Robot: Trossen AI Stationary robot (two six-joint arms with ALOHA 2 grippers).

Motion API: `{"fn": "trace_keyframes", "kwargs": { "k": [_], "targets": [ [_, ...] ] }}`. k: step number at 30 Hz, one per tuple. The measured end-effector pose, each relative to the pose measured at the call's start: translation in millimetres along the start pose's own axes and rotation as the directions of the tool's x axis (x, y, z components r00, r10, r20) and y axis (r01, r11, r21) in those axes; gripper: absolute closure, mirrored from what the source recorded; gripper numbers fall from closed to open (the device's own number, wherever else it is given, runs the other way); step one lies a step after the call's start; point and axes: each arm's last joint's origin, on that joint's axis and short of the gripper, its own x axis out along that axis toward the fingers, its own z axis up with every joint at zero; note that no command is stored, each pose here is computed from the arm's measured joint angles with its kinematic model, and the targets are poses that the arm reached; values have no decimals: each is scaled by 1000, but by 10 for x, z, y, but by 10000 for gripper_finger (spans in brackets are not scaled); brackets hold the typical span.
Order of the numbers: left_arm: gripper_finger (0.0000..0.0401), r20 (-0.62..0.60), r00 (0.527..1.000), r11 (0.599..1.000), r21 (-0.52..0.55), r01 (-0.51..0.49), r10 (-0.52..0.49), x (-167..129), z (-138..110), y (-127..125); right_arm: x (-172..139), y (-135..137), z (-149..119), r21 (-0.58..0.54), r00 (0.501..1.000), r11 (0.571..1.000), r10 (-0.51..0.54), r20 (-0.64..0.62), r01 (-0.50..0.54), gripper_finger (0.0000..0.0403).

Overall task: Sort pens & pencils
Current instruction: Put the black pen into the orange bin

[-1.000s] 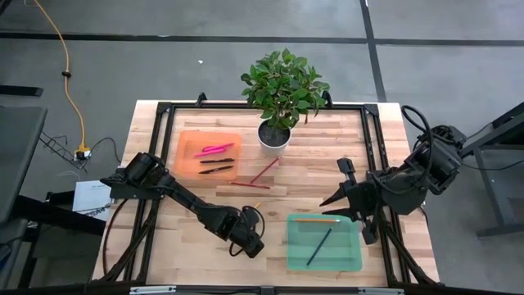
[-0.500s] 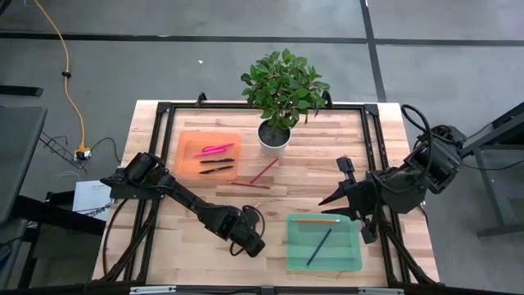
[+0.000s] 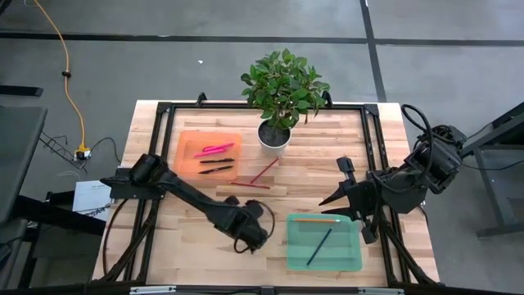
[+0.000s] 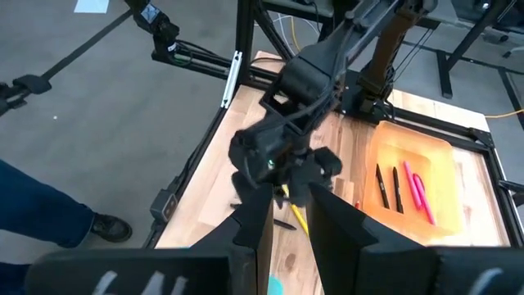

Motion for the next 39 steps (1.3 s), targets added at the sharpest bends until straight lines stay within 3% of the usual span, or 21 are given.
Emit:
{"fn": "trace_keyframes", "kwargs": {
  "k": [5, 7, 15, 17, 26, 31, 39],
  "targets": [
    [300, -24, 1000, 1000, 15, 20, -19, 1, 115, -100, -2, 0, -2, -3, 1000, 1000, 0, -2, 0, 336],
    [300, -71, 997, 998, 47, -30, 33, 27, 103, -93, 0, 0, -5, -10, 1000, 1000, 0, -5, 0, 336],
    [300, -137, 987, 994, 90, -67, 79, 41, 147, -184, 2, -2, -10, -26, 1000, 1000, 10, -12, -11, 336],
    [300, -117, 992, 996, 78, -35, 44, 22, 181, -235, 2, -1, -9, -22, 1000, 1000, 11, -11, -12, 336],
    [300, -121, 991, 994, 98, -50, 62, 7, 183, -232, 3, -5, -8, 13, 1000, 1000, -5, -8, 5, 336],
    [300, -126, 992, 999, 49, -23, 29, 12, 188, -258, 3, -14, -12, 33, 999, 999, -31, -10, 32, 336],
    [300, -209, 977, 997, -70, 32, -46, 13, 187, -290, -16, -79, -55, -32, 997, 998, -52, -50, 51, 336]
  ]
}}
